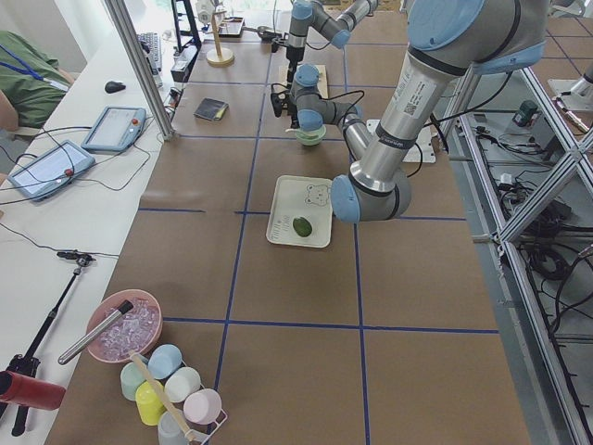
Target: Put spoon and bun in bowl
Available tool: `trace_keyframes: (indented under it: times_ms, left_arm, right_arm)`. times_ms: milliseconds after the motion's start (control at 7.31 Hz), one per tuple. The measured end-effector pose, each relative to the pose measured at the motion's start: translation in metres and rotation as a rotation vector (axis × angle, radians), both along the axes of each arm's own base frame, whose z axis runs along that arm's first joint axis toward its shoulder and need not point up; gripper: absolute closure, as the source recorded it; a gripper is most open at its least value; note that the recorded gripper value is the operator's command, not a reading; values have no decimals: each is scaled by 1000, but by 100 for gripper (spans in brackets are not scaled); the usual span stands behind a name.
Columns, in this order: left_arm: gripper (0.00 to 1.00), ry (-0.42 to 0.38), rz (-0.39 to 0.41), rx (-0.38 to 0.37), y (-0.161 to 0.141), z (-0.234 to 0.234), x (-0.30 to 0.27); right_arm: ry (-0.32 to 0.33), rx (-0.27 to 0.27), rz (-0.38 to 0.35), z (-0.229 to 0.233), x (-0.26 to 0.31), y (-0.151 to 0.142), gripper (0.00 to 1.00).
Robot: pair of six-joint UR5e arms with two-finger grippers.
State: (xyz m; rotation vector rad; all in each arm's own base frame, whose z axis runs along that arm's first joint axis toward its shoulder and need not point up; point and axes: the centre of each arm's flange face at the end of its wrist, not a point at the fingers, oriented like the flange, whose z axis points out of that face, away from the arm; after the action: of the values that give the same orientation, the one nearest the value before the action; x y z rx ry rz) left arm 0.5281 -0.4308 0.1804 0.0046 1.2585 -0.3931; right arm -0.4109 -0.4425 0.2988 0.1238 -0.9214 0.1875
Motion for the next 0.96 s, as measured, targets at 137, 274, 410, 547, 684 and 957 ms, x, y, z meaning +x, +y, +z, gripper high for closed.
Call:
trace_keyframes:
  times_ms: [137, 274, 410, 547, 684, 957]
  left_arm:
    - [0, 2, 17, 5, -10, 4, -26]
    - [0, -17, 30, 36, -20, 10, -59]
    - [0, -58, 29, 77, -30, 13, -94]
    - [0, -114, 22, 119, -41, 13, -127]
    - [0, -173, 14, 166, -53, 17, -159]
    - [0, -302, 3, 263, -81, 53, -224]
  right_arm:
    - [-23, -8, 3, -14, -9, 5, 50]
    - [-54, -28, 7, -31, -24, 14, 50]
    - [-87, -49, 15, -52, -42, 27, 49]
    - [-114, -61, 29, -72, -63, 43, 49]
    - [-131, -64, 43, -90, -85, 61, 49]
    - [-150, -65, 62, -120, -127, 86, 16]
